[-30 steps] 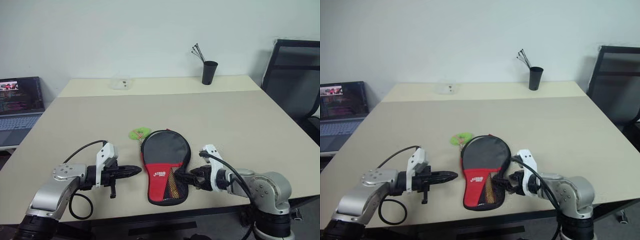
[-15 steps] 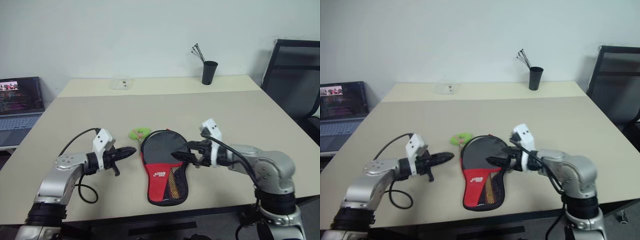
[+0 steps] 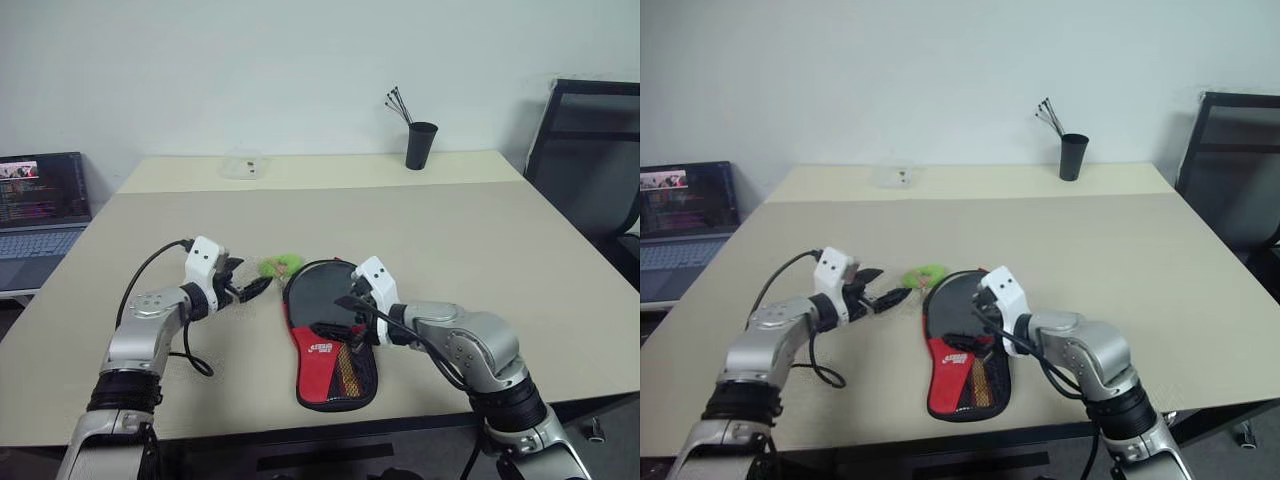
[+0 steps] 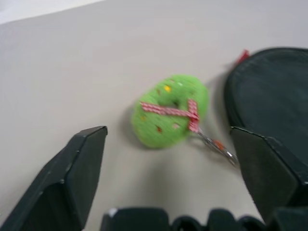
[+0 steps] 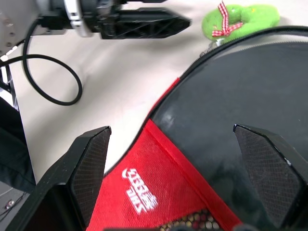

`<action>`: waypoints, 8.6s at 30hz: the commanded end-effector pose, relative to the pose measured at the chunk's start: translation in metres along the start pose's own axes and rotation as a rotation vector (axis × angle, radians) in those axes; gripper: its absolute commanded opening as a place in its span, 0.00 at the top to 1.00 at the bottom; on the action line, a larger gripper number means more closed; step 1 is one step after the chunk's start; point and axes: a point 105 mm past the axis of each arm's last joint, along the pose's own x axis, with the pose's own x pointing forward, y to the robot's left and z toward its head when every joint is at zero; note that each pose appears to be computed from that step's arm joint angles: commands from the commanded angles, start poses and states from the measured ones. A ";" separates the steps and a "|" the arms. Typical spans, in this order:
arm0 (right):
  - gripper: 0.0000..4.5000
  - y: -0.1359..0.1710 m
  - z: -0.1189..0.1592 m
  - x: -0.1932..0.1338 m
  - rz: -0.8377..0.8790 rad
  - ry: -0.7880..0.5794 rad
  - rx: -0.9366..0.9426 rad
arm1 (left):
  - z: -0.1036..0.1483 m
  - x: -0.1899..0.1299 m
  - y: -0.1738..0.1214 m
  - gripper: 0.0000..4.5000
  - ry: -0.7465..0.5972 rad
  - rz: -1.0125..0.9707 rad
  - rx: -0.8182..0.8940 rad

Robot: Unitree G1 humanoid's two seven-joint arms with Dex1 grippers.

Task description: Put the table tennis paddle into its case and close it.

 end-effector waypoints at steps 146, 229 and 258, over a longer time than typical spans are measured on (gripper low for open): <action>0.00 -0.140 0.020 -0.046 -0.420 0.096 -0.508 | 0.008 0.065 -0.114 0.18 0.007 -0.558 0.376; 0.99 0.086 -0.092 -0.126 0.421 0.408 -0.249 | -0.037 0.073 -0.217 0.18 0.174 -0.981 0.349; 0.32 -0.023 -0.005 -0.127 -0.011 0.108 -0.205 | -0.001 0.070 -0.199 0.18 -0.025 -0.796 0.326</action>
